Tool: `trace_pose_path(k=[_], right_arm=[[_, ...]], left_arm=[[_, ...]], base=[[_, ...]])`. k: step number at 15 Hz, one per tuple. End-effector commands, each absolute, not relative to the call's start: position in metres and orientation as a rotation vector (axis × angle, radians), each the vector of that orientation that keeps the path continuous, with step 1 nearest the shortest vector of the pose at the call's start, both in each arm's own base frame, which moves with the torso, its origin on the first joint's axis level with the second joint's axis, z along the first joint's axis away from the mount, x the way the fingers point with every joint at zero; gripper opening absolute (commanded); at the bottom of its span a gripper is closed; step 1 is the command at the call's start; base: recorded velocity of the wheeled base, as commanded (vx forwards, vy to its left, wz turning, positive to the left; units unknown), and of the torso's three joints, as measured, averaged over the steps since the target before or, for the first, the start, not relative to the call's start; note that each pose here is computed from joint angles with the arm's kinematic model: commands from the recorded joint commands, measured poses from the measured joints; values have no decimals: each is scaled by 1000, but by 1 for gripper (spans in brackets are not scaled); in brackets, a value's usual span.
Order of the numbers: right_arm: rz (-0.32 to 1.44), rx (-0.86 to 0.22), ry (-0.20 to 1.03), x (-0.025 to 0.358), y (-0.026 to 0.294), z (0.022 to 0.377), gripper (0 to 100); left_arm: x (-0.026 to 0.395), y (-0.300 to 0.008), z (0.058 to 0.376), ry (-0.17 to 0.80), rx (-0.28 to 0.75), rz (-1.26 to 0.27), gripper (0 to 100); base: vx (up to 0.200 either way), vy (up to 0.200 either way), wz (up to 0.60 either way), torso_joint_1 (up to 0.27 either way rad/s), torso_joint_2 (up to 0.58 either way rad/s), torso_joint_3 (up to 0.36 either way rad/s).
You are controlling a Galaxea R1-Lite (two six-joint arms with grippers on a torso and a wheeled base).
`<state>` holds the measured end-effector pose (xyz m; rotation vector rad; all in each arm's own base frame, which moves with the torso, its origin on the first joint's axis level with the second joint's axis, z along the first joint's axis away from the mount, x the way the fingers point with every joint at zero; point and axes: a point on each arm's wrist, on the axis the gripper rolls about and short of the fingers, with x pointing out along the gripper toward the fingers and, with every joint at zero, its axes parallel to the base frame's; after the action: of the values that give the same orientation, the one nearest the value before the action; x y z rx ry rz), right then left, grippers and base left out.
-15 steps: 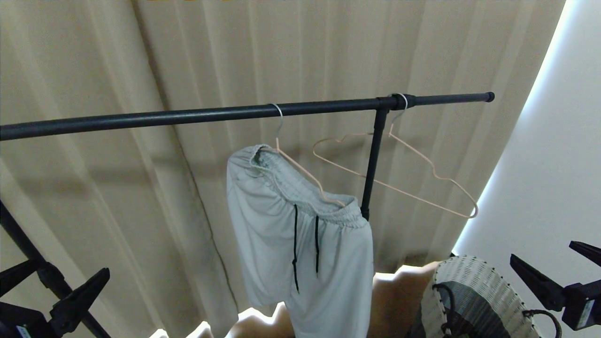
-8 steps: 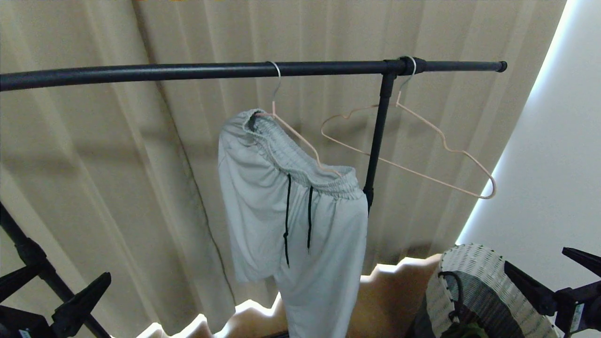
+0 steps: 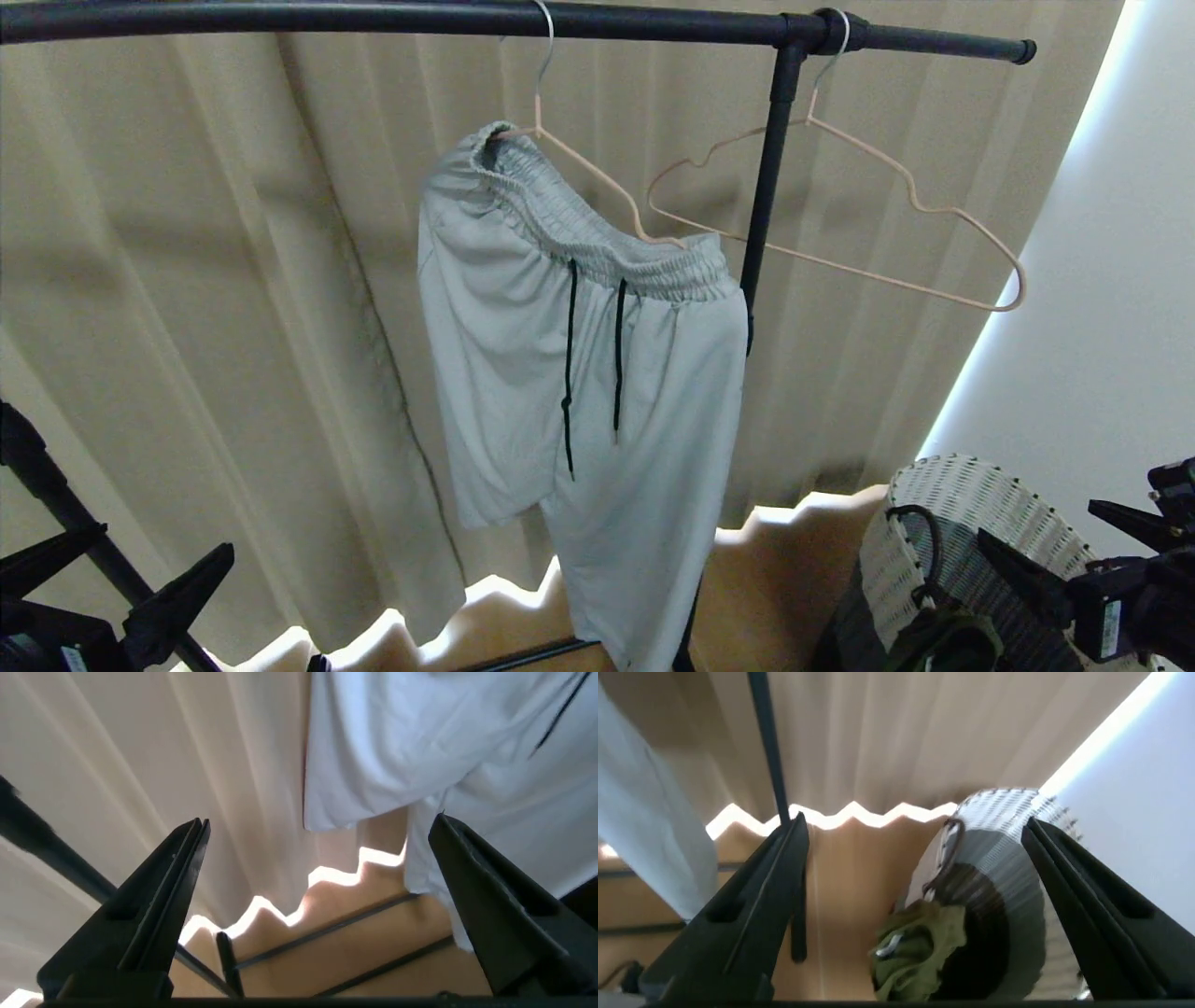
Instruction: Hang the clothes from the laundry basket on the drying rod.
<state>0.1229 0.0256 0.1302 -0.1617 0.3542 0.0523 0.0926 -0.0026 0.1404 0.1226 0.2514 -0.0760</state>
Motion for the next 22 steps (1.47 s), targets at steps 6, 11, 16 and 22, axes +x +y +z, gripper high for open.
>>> trace_pose_path(k=[6, 11, 16, 22], right_arm=[[54, -170, 381, 122, 25, 125, 100], [53, -171, 401, 125, 26, 122, 100], [53, -171, 398, 125, 26, 123, 100], [53, -171, 400, 125, 26, 123, 100]], left_arm=[[92, -2, 136, 272, 121, -74, 100], [91, -2, 137, 263, 117, -74, 100], [85, -2, 139, 229, 122, -73, 100], [83, -2, 138, 229, 124, -74, 100]], base=[[0, 0, 0, -70, 452, 366], [0, 0, 0, -11, 101, 94], [0, -40, 0, 0, 0, 1], [0, -200, 0, -2, 5, 5]])
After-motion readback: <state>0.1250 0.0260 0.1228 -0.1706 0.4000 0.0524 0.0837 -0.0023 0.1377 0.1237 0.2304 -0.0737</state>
